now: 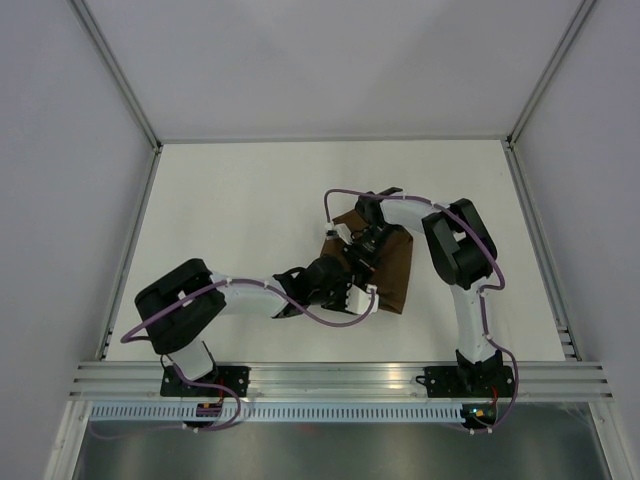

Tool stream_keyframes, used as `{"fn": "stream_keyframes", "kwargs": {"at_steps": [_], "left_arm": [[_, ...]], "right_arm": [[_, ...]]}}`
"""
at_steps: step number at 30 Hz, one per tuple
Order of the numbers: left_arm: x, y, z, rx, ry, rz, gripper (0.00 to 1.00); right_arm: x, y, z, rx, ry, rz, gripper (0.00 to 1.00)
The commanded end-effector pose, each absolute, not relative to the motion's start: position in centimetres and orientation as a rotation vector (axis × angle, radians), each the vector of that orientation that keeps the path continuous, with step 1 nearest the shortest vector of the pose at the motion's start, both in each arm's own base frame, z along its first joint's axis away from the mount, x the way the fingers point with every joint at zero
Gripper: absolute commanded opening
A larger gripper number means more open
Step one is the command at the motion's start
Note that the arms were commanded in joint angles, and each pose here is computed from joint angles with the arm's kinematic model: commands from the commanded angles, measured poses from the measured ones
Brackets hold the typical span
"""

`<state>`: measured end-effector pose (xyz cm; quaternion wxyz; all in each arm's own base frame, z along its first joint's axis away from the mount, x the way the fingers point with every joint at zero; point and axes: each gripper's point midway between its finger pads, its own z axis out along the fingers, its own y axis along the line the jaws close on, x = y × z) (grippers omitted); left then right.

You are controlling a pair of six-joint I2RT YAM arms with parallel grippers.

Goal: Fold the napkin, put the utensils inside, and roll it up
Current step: Roll the napkin at the center of the board.

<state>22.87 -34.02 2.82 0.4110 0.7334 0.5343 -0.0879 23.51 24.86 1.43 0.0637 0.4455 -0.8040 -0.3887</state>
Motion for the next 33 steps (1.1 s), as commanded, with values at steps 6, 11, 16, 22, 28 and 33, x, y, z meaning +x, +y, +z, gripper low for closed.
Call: {"fn": "stream_keyframes", "kwargs": {"at_steps": [6, 11, 16, 22, 28, 33], "left_arm": [[22.1, -33.4, 0.8, 1.941, 1.406, -0.253, 0.50], [22.1, -33.5, 0.8, 1.941, 1.411, -0.261, 0.44], [22.0, -33.4, 0.8, 1.944, 1.415, -0.263, 0.39], [21.7, -33.6, 0.6, 1.967, 1.457, -0.294, 0.19], [21.4, -34.0, 0.7, 1.967, 1.482, -0.326, 0.08], [20.7, -33.8, 0.2, 2.009, 1.570, -0.371, 0.02]], "right_arm": [[25.0, 24.6, 4.0, 1.530, -2.462, -1.139, 0.25], [24.7, 24.5, 4.6, 1.533, -2.455, -1.153, 0.25], [24.5, 24.6, 5.6, 1.537, -2.452, -1.173, 0.26], [25.0, 24.9, 7.5, 1.573, -2.473, -1.192, 0.29], [26.0, 25.1, 9.3, 1.583, -2.527, -1.216, 0.33], [27.9, 24.5, 11.1, 1.567, -2.658, -1.218, 0.33]]}}
